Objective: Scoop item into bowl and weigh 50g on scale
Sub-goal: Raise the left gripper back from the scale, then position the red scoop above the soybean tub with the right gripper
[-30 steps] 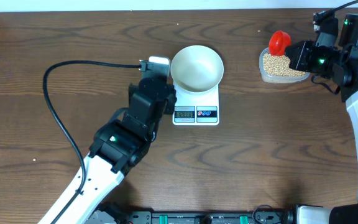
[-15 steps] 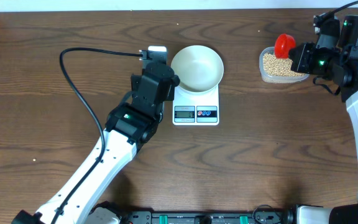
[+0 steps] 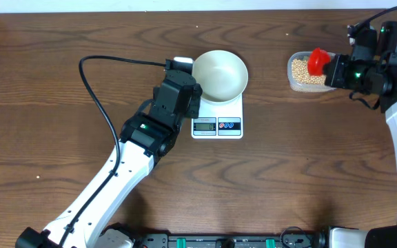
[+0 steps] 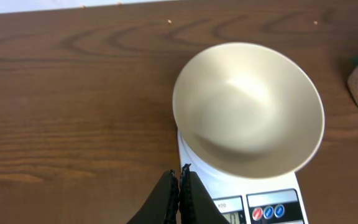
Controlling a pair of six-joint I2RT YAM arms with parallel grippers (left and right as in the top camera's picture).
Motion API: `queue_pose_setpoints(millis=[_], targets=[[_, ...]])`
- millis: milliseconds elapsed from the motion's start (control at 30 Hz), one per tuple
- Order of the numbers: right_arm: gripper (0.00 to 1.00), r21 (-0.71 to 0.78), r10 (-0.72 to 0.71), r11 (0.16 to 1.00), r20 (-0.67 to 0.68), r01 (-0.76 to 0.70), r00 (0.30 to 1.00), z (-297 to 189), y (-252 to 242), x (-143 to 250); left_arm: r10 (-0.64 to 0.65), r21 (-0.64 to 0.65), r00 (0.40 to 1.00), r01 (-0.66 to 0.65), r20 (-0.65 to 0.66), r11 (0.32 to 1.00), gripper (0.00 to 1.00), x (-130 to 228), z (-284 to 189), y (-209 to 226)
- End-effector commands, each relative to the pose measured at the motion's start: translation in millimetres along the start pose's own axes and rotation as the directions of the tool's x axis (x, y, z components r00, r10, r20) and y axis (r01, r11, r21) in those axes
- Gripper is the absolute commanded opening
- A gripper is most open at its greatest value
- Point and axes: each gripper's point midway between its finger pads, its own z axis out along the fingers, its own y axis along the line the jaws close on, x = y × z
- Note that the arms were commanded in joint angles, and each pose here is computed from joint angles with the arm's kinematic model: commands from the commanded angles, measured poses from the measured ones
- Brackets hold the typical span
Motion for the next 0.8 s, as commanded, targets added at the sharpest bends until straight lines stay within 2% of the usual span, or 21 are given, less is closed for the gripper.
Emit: queue_pose_setpoints(millis=[0,233,433,600,767], targets=[[0.01,0.014,-0.026,1.0,0.004,0.026,1.0,-3,-3,-2,-0.013,0.019,1.0,0.013,-0.016,1.0,0.07,2,1,-3],[0.01,0.068,-0.01,0.998,0.0,0.01,1.0,-14,-8,-6,-0.014,0.02,1.0,0.014,-0.012,1.0,0.08,1,1,-3],[0.01,0.189,-0.005,0.982,-0.067,0.018,0.998,-29,-23,-13,-0.014,0.021,1.0,0.014,-0.012,1.0,0.07,1,1,-3],[0.01,0.213,-0.074,0.972,-0.113,0.097,0.991,-13,-34,-24,-0.026,0.027,1.0,0.026,-0.015,0.999,0.07,1,1,-4],[0.01,0.21,-0.095,0.969,-0.162,0.128,0.982,6,-41,-20,-0.028,0.128,0.998,0.035,-0.059,0.991,0.07,9,-1,-20]])
